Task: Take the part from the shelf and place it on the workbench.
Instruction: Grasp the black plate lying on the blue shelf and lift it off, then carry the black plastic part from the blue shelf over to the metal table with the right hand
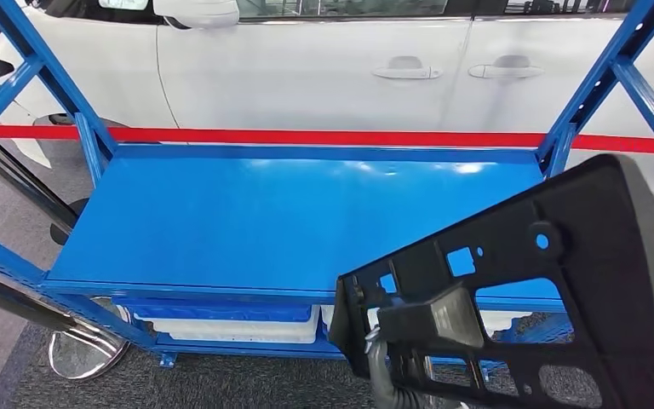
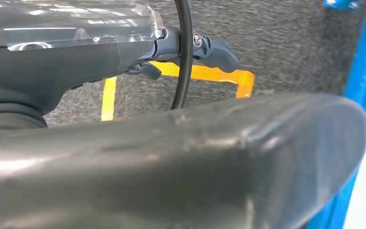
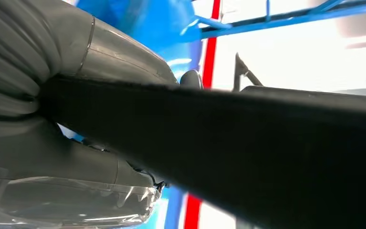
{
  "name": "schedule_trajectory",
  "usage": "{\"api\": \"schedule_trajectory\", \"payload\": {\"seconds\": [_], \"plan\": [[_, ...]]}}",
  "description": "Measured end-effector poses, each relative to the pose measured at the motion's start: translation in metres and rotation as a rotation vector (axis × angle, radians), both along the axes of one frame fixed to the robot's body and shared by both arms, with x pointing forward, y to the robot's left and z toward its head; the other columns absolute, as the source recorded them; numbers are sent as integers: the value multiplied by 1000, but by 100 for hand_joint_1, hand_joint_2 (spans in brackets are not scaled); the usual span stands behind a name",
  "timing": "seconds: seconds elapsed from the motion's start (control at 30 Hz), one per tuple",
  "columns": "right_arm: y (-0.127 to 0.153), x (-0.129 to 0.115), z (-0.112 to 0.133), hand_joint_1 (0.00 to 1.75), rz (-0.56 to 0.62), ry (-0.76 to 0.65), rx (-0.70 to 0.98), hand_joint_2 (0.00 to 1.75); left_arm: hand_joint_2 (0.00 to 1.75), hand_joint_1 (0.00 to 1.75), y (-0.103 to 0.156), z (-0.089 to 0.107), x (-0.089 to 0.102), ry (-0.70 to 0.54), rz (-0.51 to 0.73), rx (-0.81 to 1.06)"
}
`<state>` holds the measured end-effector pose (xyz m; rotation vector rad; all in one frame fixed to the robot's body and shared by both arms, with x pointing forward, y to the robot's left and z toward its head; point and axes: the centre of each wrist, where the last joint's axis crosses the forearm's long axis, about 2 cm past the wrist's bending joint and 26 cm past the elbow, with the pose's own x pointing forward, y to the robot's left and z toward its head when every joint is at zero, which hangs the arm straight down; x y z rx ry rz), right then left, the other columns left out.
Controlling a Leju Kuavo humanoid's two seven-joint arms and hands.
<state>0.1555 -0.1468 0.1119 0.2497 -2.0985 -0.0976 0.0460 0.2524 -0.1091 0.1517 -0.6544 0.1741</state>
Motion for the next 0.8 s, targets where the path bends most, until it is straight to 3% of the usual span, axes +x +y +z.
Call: {"api": "schedule_trajectory", "payload": {"seconds": [0.17, 0.8], "plan": [[-7, -17, -11, 175, -2, 29, -2, 175, 0, 0, 1, 0, 1, 6, 28, 7], [-13, -24, -15, 175, -2, 37, -27, 175, 0, 0, -2, 0, 0, 13, 43, -1]]}}
